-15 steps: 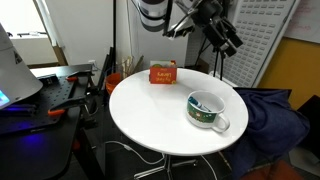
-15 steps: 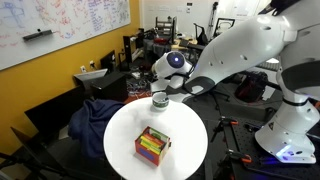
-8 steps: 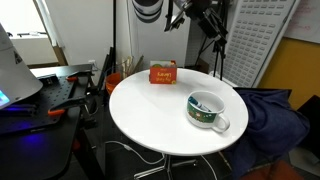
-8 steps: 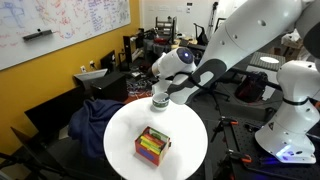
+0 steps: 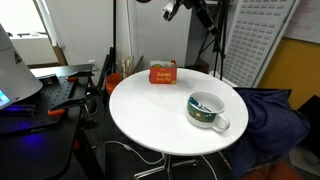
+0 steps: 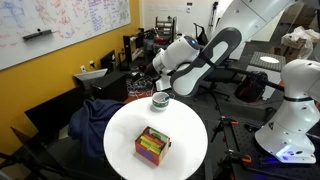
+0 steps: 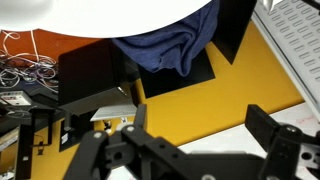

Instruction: Pick up the marker and put it in the mug

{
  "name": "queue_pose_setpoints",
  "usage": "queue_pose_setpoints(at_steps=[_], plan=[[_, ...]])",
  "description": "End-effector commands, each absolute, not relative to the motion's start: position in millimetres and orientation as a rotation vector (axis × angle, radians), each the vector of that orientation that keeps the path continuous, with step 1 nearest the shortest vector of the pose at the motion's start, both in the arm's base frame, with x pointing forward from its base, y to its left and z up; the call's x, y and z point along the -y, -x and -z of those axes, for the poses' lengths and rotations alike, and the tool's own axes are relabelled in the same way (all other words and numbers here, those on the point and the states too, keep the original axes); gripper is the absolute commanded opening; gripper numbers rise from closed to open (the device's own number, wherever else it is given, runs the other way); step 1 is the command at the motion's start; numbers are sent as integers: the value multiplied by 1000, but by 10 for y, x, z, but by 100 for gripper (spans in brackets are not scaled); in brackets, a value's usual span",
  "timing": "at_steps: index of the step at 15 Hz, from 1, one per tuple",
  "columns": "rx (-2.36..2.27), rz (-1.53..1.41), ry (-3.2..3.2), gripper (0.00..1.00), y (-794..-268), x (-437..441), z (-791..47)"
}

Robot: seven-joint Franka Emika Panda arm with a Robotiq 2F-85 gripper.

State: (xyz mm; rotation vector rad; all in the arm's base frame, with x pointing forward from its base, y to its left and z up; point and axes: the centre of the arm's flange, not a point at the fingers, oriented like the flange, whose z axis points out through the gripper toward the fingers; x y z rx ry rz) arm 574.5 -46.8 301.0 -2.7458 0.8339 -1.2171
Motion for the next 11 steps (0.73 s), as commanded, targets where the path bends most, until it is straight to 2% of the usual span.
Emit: queue_pose_setpoints(at_steps=[1, 11], plan=[[-749, 1123, 2733, 100, -5634, 585, -3062], [-658, 1123, 2749, 100, -5660, 405, -3028]])
